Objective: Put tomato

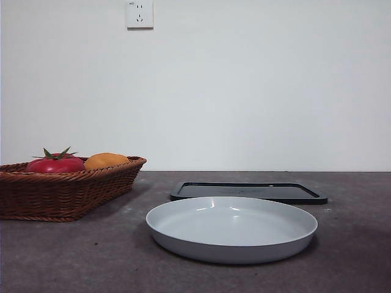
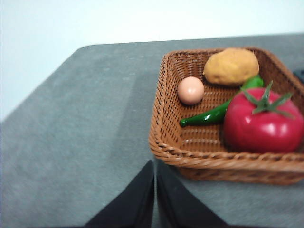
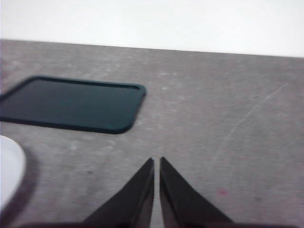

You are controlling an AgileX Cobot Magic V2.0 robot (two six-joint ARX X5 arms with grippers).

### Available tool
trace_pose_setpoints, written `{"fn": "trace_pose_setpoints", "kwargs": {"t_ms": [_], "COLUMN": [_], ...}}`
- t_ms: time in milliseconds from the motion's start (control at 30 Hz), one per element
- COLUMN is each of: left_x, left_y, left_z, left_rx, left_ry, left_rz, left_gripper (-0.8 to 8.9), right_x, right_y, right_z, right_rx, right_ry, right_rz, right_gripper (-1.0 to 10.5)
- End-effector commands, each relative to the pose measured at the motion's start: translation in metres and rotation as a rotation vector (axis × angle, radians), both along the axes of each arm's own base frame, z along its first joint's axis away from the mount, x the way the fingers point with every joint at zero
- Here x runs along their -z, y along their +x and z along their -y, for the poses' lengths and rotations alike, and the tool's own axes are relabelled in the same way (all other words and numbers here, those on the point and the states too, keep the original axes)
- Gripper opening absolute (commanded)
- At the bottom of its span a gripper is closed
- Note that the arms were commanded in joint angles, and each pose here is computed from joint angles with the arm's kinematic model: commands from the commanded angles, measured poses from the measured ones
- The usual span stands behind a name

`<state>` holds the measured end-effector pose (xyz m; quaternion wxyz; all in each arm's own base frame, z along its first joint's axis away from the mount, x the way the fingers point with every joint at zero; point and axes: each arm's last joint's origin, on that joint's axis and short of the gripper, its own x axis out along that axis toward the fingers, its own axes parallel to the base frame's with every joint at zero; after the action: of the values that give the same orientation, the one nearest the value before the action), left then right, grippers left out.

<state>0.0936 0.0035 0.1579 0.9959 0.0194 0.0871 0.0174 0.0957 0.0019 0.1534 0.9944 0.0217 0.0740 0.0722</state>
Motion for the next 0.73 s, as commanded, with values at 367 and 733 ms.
{"fn": "trace_pose_setpoints", "kwargs": {"t_ms": [367, 733], "left_x": [0.001, -0.045], "left_y": [0.0, -0.011], "left_z": [0.001, 0.004], "left_rx": [-0.056, 0.012], "left_ry": [-0.474, -0.557], "left_rz": [0.012, -0.062], "left_gripper": [0.08, 0.1], "right_x": [0.0, -0.055], "right_y": [-0.001, -0.013], "right_z": [0.0, -0.002], "right_rx": [0.027, 0.006], "right_ry": [0.283, 0.331], "right_rz": [-0.055, -0.048], "right_gripper": [0.1, 0.1]}}
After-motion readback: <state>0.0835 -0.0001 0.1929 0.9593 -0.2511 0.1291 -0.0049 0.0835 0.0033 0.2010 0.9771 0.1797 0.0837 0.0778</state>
